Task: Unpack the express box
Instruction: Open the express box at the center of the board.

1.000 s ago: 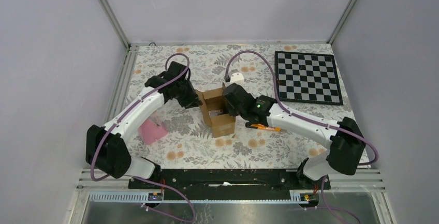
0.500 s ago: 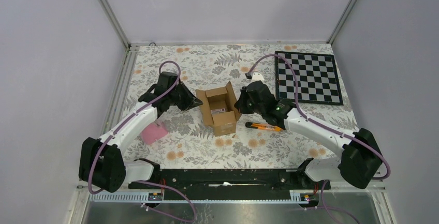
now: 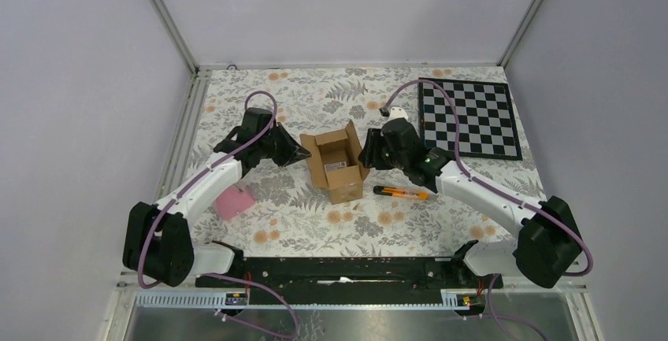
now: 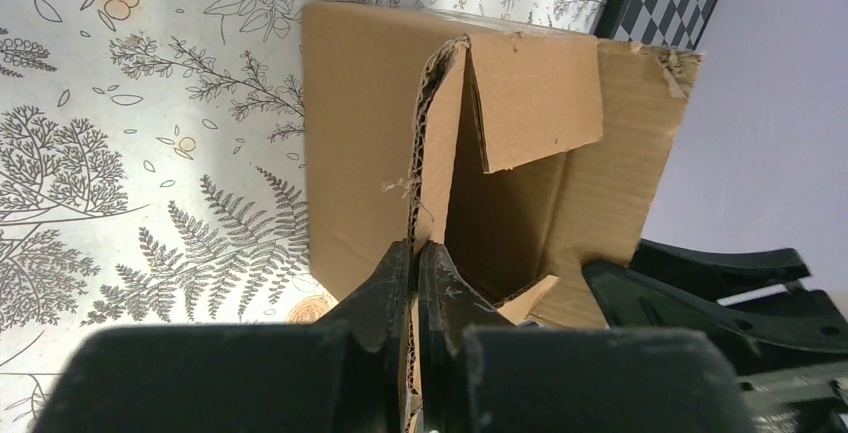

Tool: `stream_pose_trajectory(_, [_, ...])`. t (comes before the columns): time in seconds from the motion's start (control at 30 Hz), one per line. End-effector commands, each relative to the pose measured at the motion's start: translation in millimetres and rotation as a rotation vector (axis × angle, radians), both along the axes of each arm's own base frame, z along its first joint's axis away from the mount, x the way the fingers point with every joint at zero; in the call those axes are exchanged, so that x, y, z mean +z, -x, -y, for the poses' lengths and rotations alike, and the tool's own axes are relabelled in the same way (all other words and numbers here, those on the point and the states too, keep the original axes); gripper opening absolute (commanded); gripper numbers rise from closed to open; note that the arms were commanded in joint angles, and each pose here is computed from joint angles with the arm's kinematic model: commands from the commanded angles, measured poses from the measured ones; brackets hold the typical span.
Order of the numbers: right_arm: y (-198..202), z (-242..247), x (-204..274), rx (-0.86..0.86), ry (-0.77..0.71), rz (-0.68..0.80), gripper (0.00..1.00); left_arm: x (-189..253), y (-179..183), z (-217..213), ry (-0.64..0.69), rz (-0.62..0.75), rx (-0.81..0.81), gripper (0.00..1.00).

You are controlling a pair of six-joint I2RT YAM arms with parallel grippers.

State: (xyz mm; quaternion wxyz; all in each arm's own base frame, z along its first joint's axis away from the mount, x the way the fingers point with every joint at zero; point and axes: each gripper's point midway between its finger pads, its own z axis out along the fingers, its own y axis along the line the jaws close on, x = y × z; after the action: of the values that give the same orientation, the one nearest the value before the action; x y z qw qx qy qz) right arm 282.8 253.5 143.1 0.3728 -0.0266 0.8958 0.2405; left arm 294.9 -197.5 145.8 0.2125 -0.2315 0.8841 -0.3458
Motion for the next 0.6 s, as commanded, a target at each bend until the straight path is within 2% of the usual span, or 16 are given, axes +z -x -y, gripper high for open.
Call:
stream_pose_trajectory(0.0, [-8.1, 13.0, 47.8, 0.008, 0.09, 0.117, 0.53, -31.4, 7.4, -10.2, -0.084, -0.087, -0.009, 0.0])
stream_pose_trajectory(0.2, [17.1, -32.3, 112.0, 0.144, 0.133, 0.301, 0.7, -28.4, 6.6, -9.7, -0.087, -0.091, -0.013, 0.0])
stream_pose_trajectory(0.27, [30.5, -54.2, 120.3, 0.214, 0.128, 0.332, 0.74, -23.7, 6.0, -8.2, -0.08, -0.092, -0.017, 0.0])
stream_pose_trajectory(0.37, [48.0, -83.6, 114.4, 0.314, 0.157, 0.363, 0.81, -10.7, 3.3, -4.2, -0.067, -0.092, -0.026, 0.0])
stream_pose_trajectory(0.57, [62.2, -123.8, 67.6, 0.468, 0.29, 0.407, 0.89, 8.3, -0.6, 1.0, -0.048, -0.105, -0.034, 0.0])
